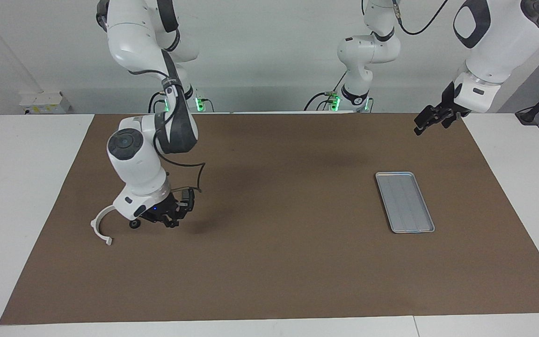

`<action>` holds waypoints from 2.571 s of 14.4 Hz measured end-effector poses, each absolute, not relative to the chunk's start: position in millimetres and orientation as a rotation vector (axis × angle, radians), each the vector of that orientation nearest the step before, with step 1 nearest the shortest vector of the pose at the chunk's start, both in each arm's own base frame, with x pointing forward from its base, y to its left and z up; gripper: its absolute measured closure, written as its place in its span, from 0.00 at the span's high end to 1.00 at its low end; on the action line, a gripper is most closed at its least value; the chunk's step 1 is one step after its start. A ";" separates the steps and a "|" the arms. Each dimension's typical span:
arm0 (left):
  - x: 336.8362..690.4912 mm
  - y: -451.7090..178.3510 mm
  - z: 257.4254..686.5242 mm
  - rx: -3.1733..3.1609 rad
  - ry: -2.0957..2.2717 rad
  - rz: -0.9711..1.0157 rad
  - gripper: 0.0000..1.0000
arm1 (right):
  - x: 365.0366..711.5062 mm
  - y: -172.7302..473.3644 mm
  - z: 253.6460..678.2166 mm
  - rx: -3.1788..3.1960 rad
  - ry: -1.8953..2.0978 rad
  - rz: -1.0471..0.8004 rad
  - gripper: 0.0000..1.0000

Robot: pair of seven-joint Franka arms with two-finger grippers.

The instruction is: Place bearing gear from tray to pile

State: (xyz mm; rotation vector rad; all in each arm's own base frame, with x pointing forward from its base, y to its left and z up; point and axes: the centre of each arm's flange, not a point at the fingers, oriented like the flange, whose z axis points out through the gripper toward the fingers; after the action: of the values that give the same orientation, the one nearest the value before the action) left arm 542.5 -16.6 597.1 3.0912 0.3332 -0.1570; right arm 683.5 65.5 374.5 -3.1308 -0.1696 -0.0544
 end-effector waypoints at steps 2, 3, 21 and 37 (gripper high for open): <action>542.5 -16.6 597.1 3.091 0.333 -0.157 1.00 | 681.3 40.5 364.8 -3.131 -0.181 -0.026 0.25; 542.5 -16.6 597.1 3.091 0.333 -0.157 1.00 | 679.9 30.8 359.7 -3.131 -0.187 -0.017 0.25; 542.5 -17.1 597.0 3.091 0.332 -0.157 1.00 | 637.5 9.9 291.8 -3.127 -0.219 0.024 0.31; 542.5 -17.2 597.0 3.091 0.332 -0.157 1.00 | 629.0 -4.6 470.1 -3.145 -0.171 -0.155 1.00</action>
State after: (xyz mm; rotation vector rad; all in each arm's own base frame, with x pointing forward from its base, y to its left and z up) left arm 542.5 -17.2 597.0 3.0915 0.3315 -0.1571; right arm 629.0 -4.6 470.1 -3.1450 -0.1709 -0.1552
